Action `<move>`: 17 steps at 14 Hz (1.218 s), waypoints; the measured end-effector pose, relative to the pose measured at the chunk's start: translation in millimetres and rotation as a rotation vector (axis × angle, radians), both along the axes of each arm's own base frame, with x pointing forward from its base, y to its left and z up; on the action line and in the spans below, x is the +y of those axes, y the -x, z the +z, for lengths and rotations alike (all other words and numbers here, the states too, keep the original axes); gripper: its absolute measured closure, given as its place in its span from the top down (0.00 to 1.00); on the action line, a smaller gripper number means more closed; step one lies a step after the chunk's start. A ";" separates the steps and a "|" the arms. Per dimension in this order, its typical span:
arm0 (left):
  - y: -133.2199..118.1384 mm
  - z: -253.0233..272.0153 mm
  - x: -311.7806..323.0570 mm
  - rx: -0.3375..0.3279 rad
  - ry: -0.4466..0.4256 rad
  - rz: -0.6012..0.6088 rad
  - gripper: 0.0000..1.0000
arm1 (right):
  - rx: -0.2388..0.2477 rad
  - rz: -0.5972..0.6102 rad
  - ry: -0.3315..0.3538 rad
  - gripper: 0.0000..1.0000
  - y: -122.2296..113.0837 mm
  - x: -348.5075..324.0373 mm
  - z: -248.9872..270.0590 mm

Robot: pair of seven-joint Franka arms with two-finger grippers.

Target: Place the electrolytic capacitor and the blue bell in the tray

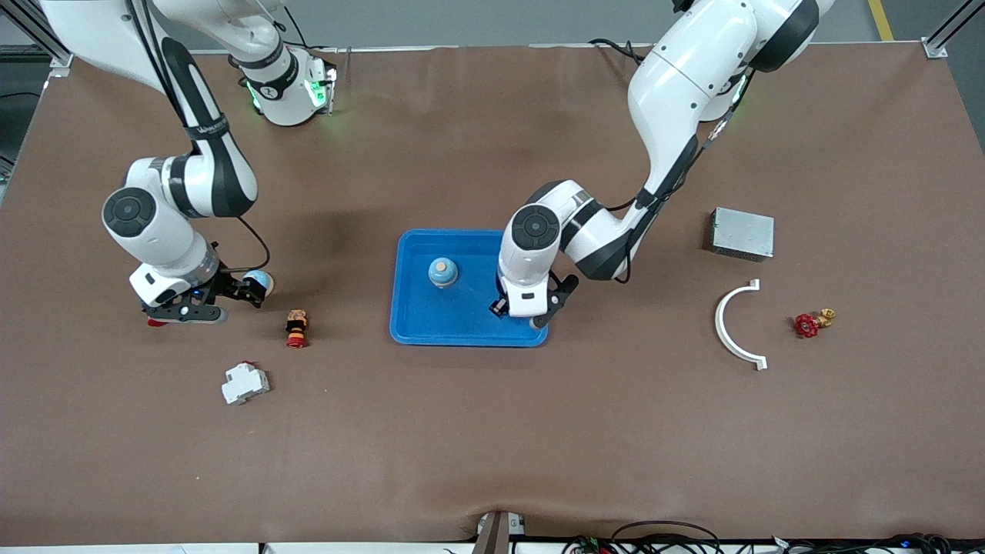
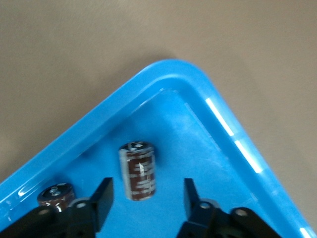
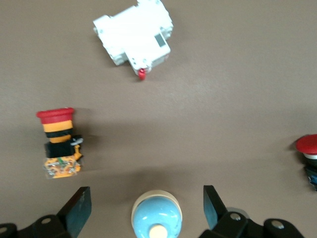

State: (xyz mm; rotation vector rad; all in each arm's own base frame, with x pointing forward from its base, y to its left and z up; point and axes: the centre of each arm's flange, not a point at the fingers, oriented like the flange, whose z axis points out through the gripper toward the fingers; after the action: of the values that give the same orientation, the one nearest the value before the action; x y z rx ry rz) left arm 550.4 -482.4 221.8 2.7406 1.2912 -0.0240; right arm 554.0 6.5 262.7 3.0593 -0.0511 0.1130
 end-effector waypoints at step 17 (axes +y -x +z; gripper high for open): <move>-103.6 310.2 312.9 -0.160 -0.205 -0.450 1.00 | 0.014 -0.074 -0.044 1.00 50.8 -13.3 -61.3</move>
State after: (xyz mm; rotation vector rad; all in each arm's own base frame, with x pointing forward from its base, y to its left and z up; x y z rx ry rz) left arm 654.0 -169.6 532.0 3.0704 0.6511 0.2972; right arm 503.2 -6.8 201.4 3.0967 -0.1681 0.0869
